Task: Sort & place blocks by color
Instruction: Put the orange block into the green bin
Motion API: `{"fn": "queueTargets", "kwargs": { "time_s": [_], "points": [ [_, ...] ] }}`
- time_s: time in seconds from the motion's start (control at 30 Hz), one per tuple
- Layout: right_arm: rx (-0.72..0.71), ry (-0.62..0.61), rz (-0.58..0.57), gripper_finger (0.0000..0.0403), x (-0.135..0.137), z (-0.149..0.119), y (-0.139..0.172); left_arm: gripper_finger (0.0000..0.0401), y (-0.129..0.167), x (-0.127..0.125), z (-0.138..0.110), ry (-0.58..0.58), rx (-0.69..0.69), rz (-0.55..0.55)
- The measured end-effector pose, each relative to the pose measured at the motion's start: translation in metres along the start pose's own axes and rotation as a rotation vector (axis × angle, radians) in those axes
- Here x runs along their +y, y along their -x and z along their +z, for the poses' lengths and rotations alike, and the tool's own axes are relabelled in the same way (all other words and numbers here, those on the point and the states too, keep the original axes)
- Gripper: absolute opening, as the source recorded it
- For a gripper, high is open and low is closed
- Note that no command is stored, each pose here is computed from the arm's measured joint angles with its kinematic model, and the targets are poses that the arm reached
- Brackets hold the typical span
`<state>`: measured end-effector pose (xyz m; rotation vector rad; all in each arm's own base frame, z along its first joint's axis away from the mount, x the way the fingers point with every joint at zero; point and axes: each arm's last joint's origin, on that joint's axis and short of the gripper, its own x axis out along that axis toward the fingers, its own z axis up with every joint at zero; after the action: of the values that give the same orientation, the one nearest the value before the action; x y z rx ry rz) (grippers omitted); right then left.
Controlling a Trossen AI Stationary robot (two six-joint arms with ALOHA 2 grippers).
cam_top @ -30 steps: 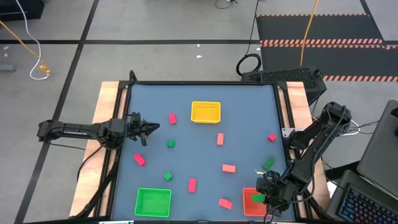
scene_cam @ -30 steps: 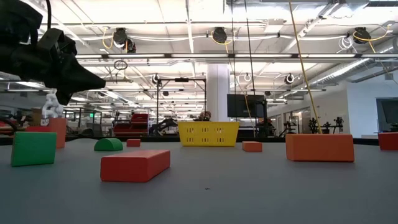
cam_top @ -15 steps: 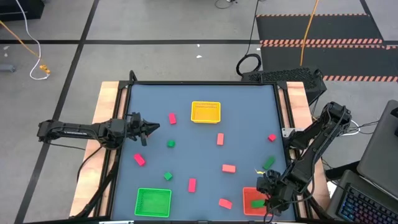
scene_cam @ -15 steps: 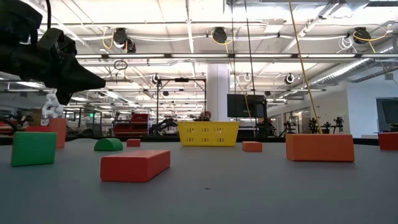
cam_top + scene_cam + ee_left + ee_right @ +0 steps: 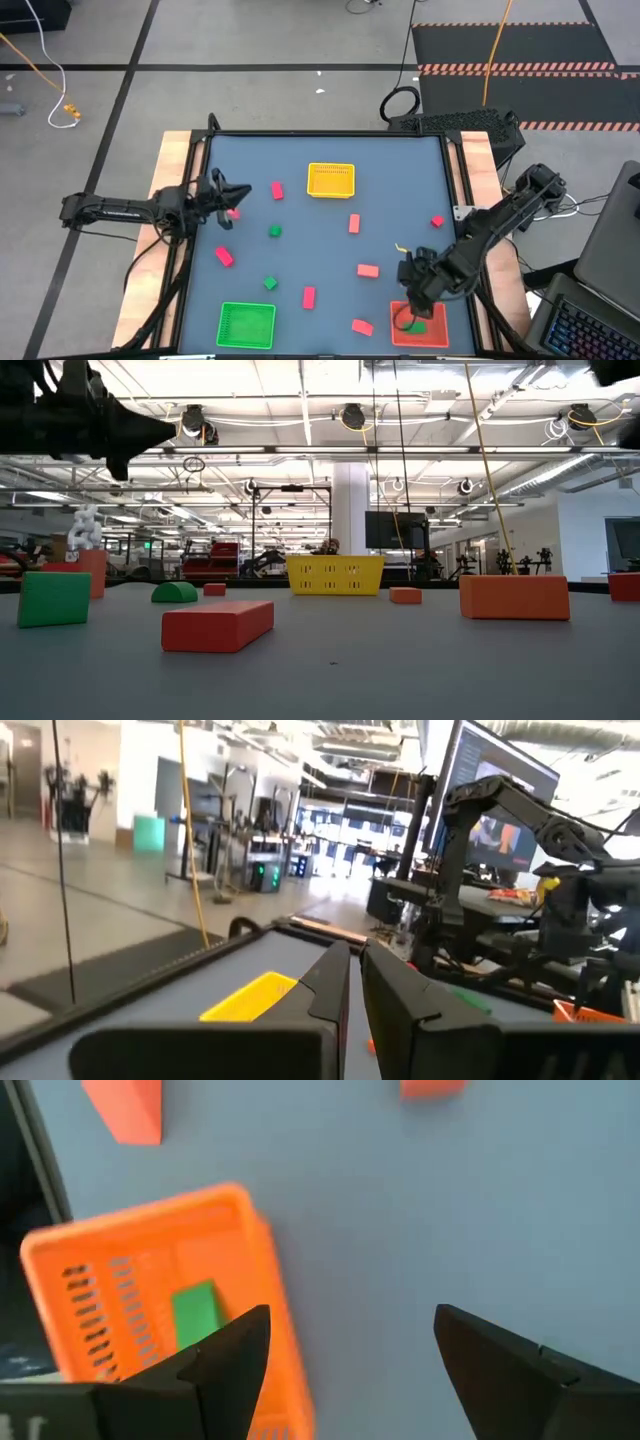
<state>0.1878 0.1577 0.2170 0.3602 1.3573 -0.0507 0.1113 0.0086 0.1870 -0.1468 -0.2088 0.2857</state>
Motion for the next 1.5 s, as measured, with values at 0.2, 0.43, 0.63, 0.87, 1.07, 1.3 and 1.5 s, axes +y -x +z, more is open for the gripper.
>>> {"fn": "queueTargets", "kwargs": {
  "time_s": [0.2, 0.43, 0.63, 0.87, 1.07, 1.3, 1.5],
  "points": [
    [-0.163, 0.073, 0.012, 0.0274, -0.009, 0.030, 0.001, 0.0048, -0.002, -0.002, 0.003, -0.037, -0.007, -0.033],
    [-0.255, 0.126, 0.009, 0.0274, -0.019, 0.057, -0.003, 0.0160, -0.013, -0.011, 0.011, -0.037, 0.048, -0.079],
    [-0.193, 0.181, -0.055, 0.0274, -0.023, 0.065, -0.027, 0.0243, -0.026, -0.020, 0.017, -0.053, 0.103, -0.103],
    [-0.190, 0.197, -0.072, 0.0274, -0.021, 0.071, -0.044, 0.0264, -0.045, -0.030, 0.026, -0.065, 0.143, -0.112],
    [-0.191, 0.202, -0.095, 0.0274, -0.021, 0.072, -0.050, 0.0248, -0.065, -0.038, 0.025, -0.080, 0.191, -0.109],
    [-0.236, 0.145, -0.092, 0.0274, -0.019, 0.074, -0.047, 0.0237, -0.079, -0.045, 0.019, -0.076, 0.198, -0.157],
    [-0.296, 0.134, -0.098, 0.0274, -0.019, 0.073, -0.053, 0.0237, -0.080, -0.051, 0.019, -0.108, 0.163, -0.194]
  ]
}}
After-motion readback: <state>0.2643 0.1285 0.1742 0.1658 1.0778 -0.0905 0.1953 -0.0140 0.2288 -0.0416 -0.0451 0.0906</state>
